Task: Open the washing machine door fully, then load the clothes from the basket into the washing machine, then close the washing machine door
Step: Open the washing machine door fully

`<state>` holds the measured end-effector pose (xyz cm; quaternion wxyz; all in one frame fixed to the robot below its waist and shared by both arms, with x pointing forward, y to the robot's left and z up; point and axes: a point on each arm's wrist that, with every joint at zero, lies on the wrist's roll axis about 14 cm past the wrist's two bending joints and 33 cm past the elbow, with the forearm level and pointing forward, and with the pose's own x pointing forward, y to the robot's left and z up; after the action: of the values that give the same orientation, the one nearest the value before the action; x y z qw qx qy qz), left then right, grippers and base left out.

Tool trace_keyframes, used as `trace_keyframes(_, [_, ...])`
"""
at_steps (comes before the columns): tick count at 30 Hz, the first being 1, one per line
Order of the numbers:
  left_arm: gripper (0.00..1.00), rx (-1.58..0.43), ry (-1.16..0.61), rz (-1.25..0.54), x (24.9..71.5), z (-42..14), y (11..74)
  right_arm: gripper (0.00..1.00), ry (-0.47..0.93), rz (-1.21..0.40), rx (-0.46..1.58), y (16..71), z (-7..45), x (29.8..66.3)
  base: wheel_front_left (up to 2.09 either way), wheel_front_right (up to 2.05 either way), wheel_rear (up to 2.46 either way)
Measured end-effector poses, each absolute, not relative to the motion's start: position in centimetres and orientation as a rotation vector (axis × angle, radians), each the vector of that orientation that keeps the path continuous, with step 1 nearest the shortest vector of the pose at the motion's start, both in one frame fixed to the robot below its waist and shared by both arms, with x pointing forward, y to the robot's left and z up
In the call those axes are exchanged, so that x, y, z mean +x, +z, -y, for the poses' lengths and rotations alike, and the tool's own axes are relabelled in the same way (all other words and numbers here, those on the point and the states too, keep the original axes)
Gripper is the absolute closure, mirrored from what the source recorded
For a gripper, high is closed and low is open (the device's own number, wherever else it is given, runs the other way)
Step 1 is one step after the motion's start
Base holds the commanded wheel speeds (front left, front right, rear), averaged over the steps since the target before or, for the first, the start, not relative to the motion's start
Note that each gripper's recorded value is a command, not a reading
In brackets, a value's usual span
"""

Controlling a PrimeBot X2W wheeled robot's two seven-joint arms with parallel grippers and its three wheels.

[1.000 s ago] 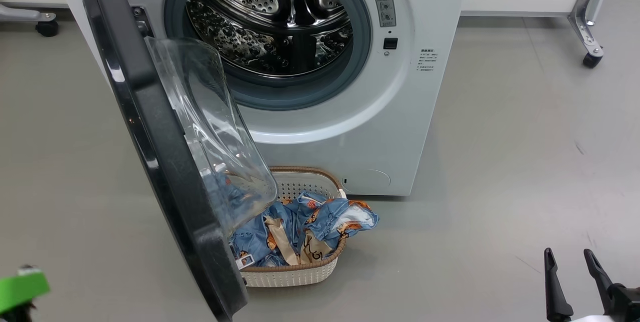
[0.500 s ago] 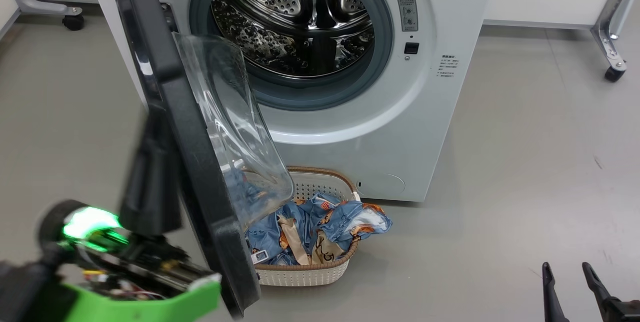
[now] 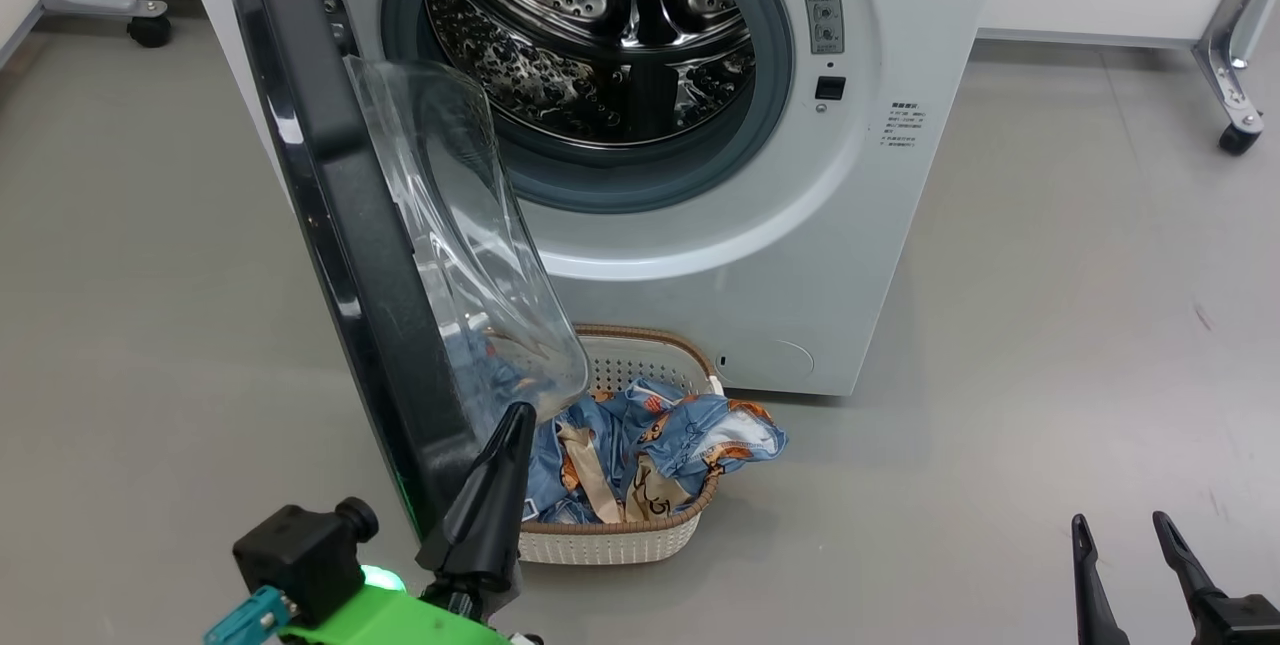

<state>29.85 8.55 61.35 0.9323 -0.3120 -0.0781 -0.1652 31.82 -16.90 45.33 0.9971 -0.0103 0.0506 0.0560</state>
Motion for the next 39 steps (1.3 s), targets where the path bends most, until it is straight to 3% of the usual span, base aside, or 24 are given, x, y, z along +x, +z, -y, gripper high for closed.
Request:
trace_keyframes(17, [1.00, -0.643, -0.190, -0.013, 31.6, -9.5, 56.0, 0.00, 0.087, -0.122, -0.006, 44.7, 17.2, 32.6, 0.00, 0.00, 0.00])
trace_keyframes(39, [1.00, -0.627, 0.041, 0.089, 30.8, -15.9, 55.5, 0.00, 0.233, -0.116, -0.006, 44.8, 12.9, 34.8, 0.00, 0.00, 0.00])
